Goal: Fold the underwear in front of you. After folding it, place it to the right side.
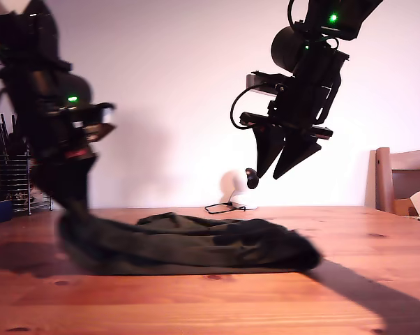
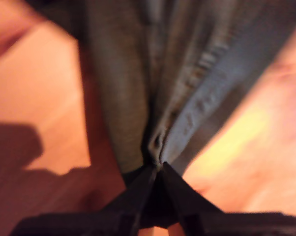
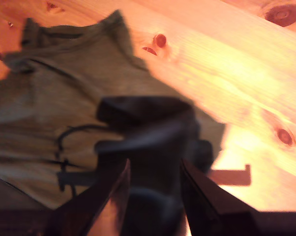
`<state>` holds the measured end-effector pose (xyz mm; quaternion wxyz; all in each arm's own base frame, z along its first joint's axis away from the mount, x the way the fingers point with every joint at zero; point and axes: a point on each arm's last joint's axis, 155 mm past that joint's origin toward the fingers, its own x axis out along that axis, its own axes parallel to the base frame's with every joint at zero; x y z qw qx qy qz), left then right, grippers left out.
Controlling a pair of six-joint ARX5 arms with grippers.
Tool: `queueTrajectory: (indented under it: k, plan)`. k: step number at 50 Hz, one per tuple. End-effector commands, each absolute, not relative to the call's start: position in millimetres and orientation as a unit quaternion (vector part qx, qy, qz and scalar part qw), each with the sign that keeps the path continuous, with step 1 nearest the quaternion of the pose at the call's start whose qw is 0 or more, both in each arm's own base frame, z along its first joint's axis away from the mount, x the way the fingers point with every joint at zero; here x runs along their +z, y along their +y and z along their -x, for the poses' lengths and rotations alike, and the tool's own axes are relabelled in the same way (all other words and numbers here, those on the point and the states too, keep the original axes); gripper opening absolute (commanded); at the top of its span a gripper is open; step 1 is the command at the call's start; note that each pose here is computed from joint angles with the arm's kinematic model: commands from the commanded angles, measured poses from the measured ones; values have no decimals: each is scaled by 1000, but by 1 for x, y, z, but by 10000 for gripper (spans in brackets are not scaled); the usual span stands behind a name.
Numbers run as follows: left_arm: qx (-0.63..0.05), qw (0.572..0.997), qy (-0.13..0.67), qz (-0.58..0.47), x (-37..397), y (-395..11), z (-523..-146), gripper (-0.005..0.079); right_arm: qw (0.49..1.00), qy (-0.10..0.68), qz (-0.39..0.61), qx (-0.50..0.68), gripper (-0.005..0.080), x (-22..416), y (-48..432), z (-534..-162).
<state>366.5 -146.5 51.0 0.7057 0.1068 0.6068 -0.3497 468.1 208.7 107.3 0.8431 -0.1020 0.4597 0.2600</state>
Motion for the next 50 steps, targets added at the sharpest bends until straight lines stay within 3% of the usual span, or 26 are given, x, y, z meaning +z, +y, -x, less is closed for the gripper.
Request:
queueTrajectory:
  k: [1,6,11,15,25,31,36,50]
  plan:
    - [-345,704,613,-103,50,-142,-361,-17,841,460,101,266,287,107,209,-466]
    - [-343,700,618,-100,49,-142,-359,65,840,460,100,269,287,107,211,-464]
    - [-344,704,612,-105,49,-143,-362,335,839,462,100,269,287,107,211,-463]
    - [-336,709,609,-117,48,-140,-366,441,838,463,100,269,287,106,210,-463]
    - [-341,723,585,-135,51,-142,-378,450,837,462,94,279,287,107,215,-461]
    - [-411,729,536,-111,65,-174,-382,436,838,460,94,280,287,108,215,-462]
    - [-469,720,488,-154,70,-197,-380,417,837,461,94,280,287,108,215,-462]
    - [-554,695,388,-245,78,-250,-373,416,837,461,94,280,287,108,215,-462]
